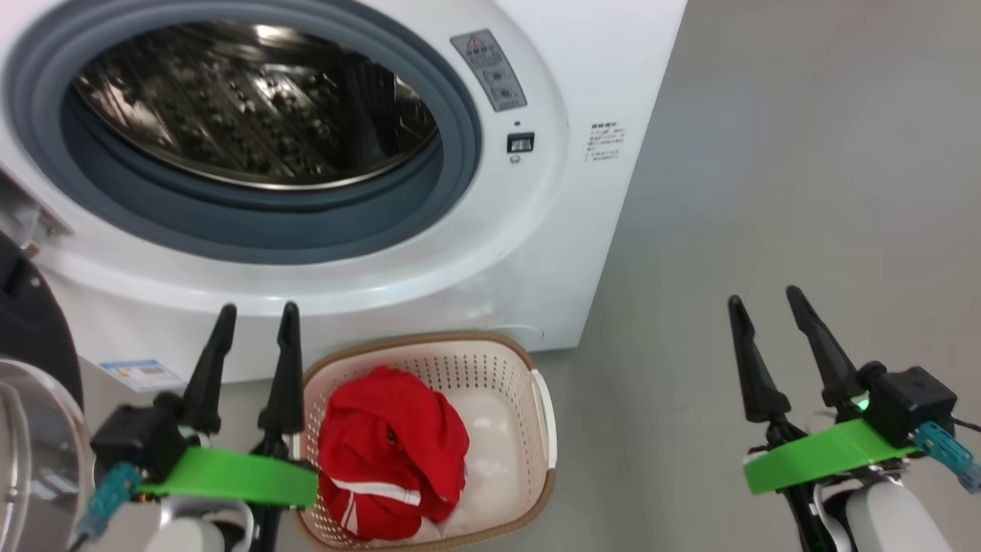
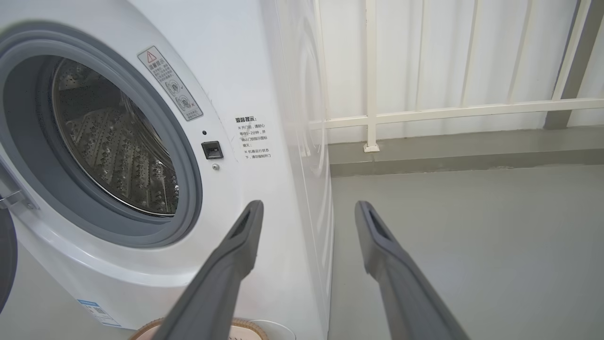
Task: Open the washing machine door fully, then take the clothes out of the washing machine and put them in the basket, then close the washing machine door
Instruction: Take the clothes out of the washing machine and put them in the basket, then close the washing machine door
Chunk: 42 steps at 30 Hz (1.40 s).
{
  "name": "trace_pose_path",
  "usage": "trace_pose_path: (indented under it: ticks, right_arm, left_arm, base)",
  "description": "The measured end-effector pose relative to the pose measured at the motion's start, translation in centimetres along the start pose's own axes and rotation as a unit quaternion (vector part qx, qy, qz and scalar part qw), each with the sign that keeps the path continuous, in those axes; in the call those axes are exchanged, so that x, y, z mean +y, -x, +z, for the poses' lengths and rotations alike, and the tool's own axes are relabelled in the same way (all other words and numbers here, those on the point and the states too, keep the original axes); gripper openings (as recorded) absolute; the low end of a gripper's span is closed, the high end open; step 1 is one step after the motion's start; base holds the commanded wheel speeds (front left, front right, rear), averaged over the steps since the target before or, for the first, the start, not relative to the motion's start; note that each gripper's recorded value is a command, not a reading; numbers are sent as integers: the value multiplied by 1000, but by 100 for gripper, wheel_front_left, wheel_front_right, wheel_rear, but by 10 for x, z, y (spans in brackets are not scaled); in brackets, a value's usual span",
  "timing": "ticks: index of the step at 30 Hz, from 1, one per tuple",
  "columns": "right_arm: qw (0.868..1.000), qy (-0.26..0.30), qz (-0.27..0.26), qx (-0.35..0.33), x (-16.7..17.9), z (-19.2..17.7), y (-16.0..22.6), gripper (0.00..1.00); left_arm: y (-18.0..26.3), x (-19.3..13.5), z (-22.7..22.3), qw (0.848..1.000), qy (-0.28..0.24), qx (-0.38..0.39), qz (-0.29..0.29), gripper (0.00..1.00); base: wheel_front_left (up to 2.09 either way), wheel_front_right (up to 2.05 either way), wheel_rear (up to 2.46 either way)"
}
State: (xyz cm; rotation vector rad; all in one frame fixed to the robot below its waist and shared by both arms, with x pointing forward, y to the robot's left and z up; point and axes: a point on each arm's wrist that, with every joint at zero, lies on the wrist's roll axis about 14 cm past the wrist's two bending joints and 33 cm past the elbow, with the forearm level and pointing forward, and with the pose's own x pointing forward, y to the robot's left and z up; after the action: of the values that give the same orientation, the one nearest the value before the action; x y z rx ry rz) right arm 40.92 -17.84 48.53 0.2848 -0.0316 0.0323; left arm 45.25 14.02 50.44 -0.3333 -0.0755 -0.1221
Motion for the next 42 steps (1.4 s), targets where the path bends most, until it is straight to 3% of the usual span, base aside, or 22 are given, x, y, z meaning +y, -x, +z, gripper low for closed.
trace_pose_path:
  ticks: [20,42]
  right_arm:
    - [998,22,-45,-42,-26,32,72,100]
    - [998,39,-38,-36,-20,29,87,100]
  left_arm:
    - [102,33,15,996,-59,2,66,100]
    - [104,31,21,996,-66,-4,61,100]
  base:
    - [0,0,0]
    - [0,0,0]
